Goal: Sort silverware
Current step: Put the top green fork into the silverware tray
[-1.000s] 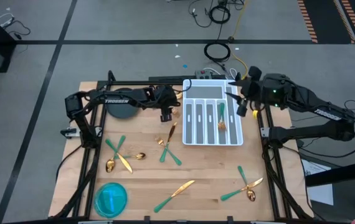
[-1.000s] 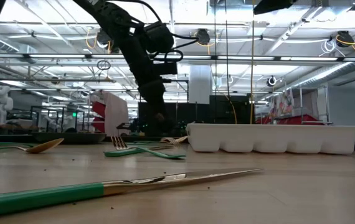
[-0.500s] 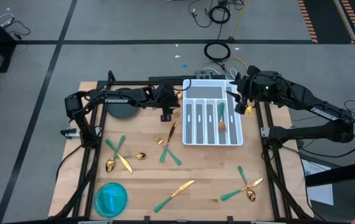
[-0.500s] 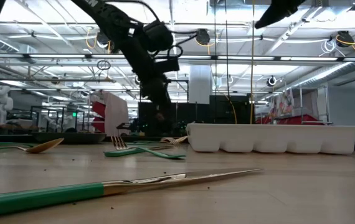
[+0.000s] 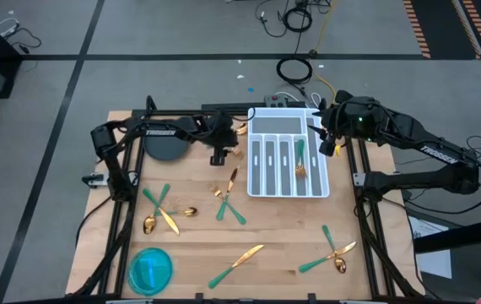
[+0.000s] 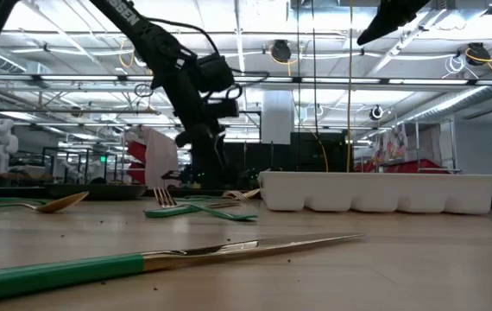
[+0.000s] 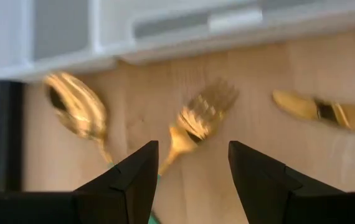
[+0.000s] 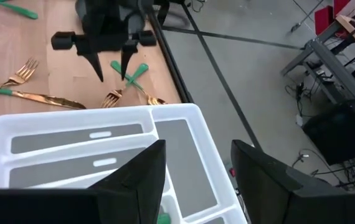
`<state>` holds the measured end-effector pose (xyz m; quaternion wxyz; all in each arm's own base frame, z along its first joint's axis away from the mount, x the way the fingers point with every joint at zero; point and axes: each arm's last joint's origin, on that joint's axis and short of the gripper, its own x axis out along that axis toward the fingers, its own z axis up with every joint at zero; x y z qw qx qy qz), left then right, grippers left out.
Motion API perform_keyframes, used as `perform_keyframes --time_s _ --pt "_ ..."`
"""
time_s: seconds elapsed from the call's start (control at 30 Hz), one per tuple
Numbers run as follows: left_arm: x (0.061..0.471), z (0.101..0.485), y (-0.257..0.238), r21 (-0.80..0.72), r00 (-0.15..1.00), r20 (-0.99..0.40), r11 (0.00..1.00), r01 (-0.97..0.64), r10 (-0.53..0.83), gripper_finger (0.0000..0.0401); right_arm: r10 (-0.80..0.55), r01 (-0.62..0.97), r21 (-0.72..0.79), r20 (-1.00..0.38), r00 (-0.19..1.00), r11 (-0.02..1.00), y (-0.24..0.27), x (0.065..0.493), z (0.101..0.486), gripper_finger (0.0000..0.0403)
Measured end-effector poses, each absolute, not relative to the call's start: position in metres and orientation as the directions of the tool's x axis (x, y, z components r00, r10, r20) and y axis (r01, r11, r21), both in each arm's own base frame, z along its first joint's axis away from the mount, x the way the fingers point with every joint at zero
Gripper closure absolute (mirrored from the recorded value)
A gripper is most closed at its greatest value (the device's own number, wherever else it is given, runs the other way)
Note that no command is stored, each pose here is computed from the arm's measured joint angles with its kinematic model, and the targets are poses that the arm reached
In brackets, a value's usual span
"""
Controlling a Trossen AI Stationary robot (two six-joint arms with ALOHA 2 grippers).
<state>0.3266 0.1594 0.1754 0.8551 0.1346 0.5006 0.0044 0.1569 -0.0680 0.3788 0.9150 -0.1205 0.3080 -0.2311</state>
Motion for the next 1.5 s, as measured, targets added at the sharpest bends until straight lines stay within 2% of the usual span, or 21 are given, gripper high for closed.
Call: perform_keyframes --time_s 0.13,0.37,0.7,0.9,1.03,1.23,1.5 --pt "0.329 0.158 0.162 0.208 0.459 -0.88 0.967 0.145 0.121 0.0198 -0.497 0.359 -0.35 -0.508 0.703 0.865 -0.068 0.157 0.379 0.0227" --pt "0.338 0.148 0.169 0.319 0.467 -0.851 0.943 0.091 0.242 0.0199 -0.496 0.378 -0.323 -0.514 0.7 0.868 -0.068 0.157 0.378 0.0227" --pt "0.343 0.132 0.171 0.303 0.471 -0.856 0.945 0.125 0.213 0.0199 -0.494 0.382 -0.314 -0.525 0.693 0.869 -0.068 0.156 0.377 0.0227" --pt "0.349 0.128 0.173 0.371 0.47 -0.829 0.927 0.056 0.303 0.0202 -0.494 0.404 -0.285 -0.526 0.692 0.869 -0.068 0.156 0.377 0.0227" --pt "0.35 0.128 0.174 0.378 0.48 -0.82 0.925 0.045 0.312 0.0247 -0.492 0.41 -0.273 -0.534 0.688 0.87 -0.067 0.155 0.376 0.0227" --pt "0.348 0.126 0.173 0.369 0.449 -0.836 0.929 0.036 0.315 0.0377 -0.49 0.409 -0.273 -0.541 0.684 0.871 -0.067 0.155 0.376 0.0227" --pt "0.35 0.128 0.167 0.385 0.419 -0.845 0.922 0.047 0.332 0.0395 -0.49 0.41 -0.271 -0.543 0.682 0.871 -0.067 0.155 0.375 0.0227"
